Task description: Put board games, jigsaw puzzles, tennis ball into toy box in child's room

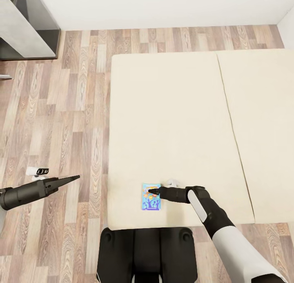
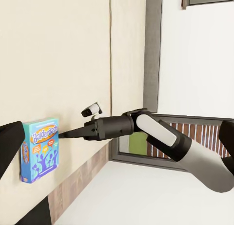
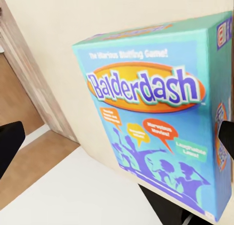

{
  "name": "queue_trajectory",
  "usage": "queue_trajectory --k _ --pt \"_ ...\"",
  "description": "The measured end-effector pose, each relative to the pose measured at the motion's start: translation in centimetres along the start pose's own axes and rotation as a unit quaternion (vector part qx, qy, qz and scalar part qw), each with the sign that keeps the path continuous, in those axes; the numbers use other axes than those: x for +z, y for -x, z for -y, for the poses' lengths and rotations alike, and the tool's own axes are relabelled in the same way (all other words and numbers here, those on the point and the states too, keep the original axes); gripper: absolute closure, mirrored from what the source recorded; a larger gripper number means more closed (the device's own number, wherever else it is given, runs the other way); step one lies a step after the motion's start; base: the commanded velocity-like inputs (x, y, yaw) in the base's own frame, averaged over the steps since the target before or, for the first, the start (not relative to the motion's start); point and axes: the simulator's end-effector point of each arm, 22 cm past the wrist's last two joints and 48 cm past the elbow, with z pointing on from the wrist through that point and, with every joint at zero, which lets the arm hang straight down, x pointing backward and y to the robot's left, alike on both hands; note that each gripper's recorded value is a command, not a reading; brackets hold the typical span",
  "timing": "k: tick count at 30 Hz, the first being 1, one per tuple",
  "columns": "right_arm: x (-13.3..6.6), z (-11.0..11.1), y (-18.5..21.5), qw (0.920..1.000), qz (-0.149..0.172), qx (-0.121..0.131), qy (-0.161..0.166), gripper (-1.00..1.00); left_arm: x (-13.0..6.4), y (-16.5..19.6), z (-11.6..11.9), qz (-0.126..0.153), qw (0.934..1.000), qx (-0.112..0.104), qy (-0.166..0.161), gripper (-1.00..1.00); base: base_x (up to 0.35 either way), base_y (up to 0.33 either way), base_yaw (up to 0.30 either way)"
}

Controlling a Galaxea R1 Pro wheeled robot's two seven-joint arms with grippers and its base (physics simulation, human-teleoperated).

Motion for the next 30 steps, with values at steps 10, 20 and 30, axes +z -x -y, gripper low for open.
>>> queue_trajectory --k 10,20,30 --pt "0.01 -0.02 0.01 1.0000 0.000 0.000 0.000 -1.00 0.00 0.00 0.00 0.000 1.0000 0.000 0.000 -1.00 -0.030 0.048 0.000" --pt "0.15 -0.09 -0.12 1.0000 -0.002 -0.004 -0.002 -1.00 0.00 -0.01 -0.02 0.000 1.0000 0.000 0.000 -1.00 -0.041 0.069 0.000" --pt "0.55 0.11 -0.66 0.9995 -0.012 -0.023 -0.017 -1.00 0.00 0.00 0.00 0.000 1.0000 0.000 0.000 -1.00 -0.004 0.041 0.000"
